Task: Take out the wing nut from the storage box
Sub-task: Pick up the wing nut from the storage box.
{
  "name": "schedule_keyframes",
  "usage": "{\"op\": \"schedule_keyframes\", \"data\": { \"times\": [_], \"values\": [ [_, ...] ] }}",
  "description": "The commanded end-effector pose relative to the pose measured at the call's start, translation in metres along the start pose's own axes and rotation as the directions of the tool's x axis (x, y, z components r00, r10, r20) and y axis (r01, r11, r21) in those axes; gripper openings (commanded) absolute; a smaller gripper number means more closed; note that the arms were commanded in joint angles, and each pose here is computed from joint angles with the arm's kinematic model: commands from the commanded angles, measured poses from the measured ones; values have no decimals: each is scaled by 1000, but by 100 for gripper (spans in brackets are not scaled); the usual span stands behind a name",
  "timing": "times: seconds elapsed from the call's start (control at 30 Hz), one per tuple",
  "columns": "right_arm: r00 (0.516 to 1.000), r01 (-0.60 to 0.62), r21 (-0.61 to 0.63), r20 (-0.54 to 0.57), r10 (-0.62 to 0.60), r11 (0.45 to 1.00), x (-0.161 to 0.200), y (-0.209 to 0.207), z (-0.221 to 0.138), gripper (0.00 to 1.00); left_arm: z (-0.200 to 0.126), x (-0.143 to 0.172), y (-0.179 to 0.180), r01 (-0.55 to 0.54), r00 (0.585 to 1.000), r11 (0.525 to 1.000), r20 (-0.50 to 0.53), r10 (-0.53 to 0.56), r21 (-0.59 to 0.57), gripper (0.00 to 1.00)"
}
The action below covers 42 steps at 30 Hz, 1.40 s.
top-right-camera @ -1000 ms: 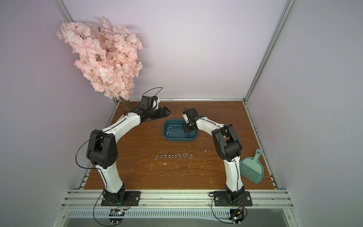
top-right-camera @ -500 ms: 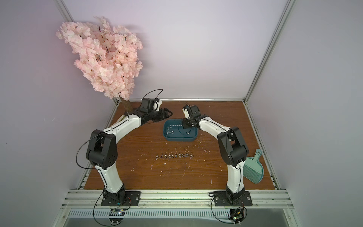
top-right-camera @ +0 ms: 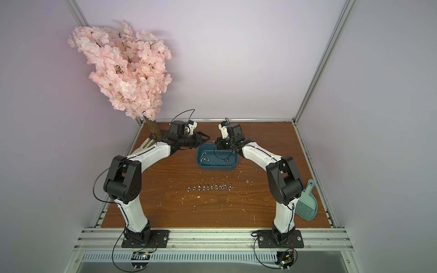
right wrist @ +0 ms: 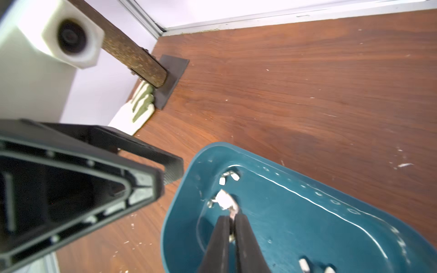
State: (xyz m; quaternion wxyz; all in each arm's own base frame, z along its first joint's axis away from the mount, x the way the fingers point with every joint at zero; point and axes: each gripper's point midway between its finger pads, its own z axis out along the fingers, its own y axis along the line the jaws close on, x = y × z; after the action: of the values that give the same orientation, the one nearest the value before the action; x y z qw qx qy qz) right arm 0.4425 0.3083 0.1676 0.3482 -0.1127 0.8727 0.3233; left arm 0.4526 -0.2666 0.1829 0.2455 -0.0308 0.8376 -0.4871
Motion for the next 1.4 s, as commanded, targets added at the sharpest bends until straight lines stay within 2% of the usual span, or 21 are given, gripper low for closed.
{"op": "schedule_keyframes", "data": {
  "times": [0.0,0.17,0.7,0.97,1.27,1.37],
  "values": [
    [997,-4,-89,70,10,996,-25,23,-16,11,1,5,-18,-12,1000,997,-19,13,71,43],
    [997,-4,-99,75,11,995,-27,25,-17,11,6,9,-14,5,999,997,-41,-1,80,36],
    [996,-4,-159,87,18,987,-30,37,-22,11,12,10,-6,20,999,998,-48,-17,63,31],
    [996,-12,-200,81,29,980,-27,42,-21,12,12,9,-8,15,999,997,-46,-11,69,20],
    [996,-12,-207,79,29,978,-26,44,-22,12,13,10,-4,20,999,998,-49,-17,60,22],
    [997,-12,-213,74,29,977,-24,45,-22,12,13,9,-5,17,999,998,-45,-15,63,20]
  ]
}}
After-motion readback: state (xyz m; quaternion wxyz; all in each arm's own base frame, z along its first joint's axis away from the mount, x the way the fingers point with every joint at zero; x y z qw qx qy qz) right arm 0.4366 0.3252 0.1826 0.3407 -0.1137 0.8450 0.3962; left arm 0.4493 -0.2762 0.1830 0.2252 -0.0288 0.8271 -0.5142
